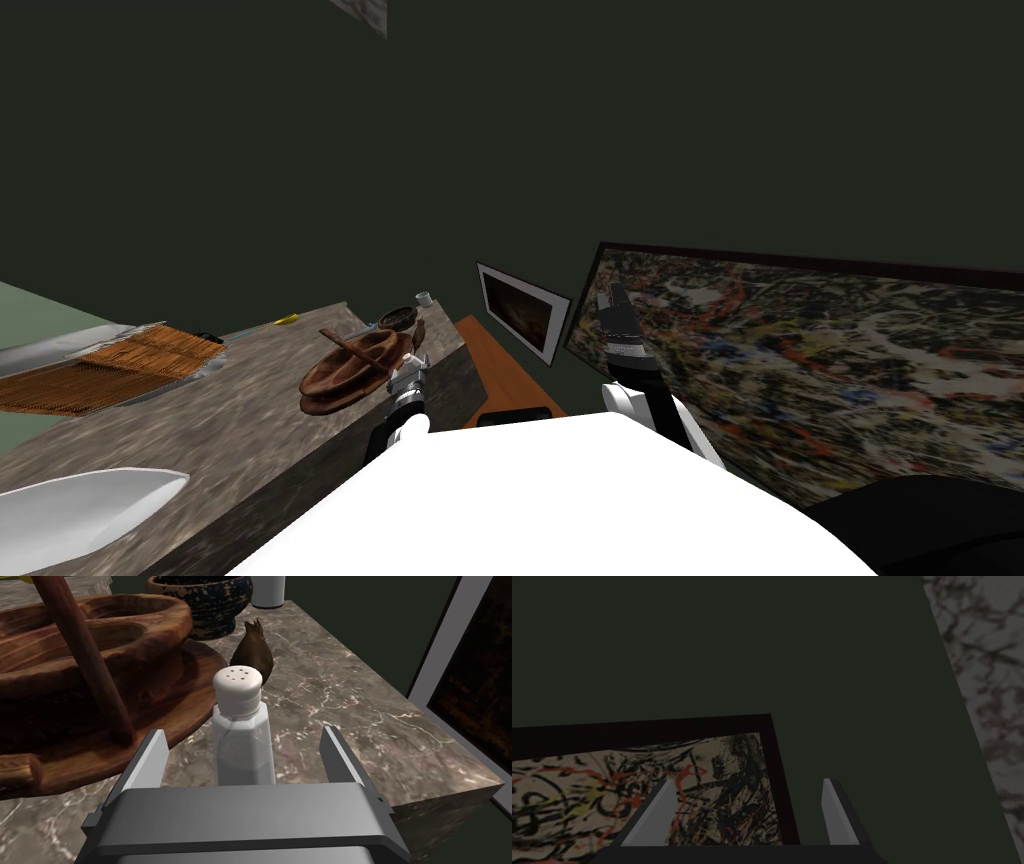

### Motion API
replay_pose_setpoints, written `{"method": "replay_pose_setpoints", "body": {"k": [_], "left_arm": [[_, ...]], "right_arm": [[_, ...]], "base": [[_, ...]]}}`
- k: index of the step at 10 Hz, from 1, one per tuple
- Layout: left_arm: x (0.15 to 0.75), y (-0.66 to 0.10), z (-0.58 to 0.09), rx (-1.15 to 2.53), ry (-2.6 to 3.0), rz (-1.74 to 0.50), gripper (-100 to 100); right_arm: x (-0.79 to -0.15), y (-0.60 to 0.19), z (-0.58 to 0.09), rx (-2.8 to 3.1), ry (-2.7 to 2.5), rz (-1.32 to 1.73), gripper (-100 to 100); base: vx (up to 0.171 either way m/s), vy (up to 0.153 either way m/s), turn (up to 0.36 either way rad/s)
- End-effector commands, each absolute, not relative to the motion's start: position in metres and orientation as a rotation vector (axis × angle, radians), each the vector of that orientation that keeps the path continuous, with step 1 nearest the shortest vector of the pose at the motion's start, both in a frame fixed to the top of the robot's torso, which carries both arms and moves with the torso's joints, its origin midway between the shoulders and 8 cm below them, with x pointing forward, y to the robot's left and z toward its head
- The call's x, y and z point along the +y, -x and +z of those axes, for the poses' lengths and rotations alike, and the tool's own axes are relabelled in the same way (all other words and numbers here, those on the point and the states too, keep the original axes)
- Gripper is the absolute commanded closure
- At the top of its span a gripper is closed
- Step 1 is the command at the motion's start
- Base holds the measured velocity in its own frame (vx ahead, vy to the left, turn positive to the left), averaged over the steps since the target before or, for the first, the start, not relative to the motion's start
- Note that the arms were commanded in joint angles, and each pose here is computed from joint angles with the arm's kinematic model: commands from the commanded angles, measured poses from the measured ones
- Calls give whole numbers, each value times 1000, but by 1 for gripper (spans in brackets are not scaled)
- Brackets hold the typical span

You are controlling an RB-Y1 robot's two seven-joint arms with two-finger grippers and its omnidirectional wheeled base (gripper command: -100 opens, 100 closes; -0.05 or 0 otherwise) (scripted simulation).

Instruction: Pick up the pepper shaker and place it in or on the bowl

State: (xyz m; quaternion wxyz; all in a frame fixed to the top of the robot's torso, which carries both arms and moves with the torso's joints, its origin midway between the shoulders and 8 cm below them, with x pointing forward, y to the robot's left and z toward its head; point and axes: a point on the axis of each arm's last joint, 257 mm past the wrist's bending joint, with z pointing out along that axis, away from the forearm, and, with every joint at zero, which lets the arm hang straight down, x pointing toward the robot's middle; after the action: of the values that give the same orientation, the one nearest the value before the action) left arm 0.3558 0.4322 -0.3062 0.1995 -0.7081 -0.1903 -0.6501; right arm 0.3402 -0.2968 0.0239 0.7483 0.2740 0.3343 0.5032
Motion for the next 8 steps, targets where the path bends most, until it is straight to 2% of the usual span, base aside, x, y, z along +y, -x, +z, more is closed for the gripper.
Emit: {"method": "replay_pose_setpoints", "body": {"k": [1, 5, 6, 7, 8], "left_arm": [[432, -356, -306, -532, 1980, -1818, 100], [432, -356, -306, -532, 1979, -1818, 100], [432, -356, -306, -532, 1979, -1818, 0], [432, -356, -306, -532, 1979, -1818, 100], [432, -356, -306, -532, 1979, -1818, 0]], "right_arm": [[-297, -340, 24, 731, -599, 1100, 0], [-297, -340, 24, 731, -599, 1100, 0], [-297, -340, 24, 731, -599, 1100, 0], [-297, -340, 24, 731, -599, 1100, 0], [-297, -340, 24, 731, -599, 1100, 0]], "base": [[0, 0, 0], [0, 0, 0], [0, 0, 0], [0, 0, 0], [0, 0, 0]]}}
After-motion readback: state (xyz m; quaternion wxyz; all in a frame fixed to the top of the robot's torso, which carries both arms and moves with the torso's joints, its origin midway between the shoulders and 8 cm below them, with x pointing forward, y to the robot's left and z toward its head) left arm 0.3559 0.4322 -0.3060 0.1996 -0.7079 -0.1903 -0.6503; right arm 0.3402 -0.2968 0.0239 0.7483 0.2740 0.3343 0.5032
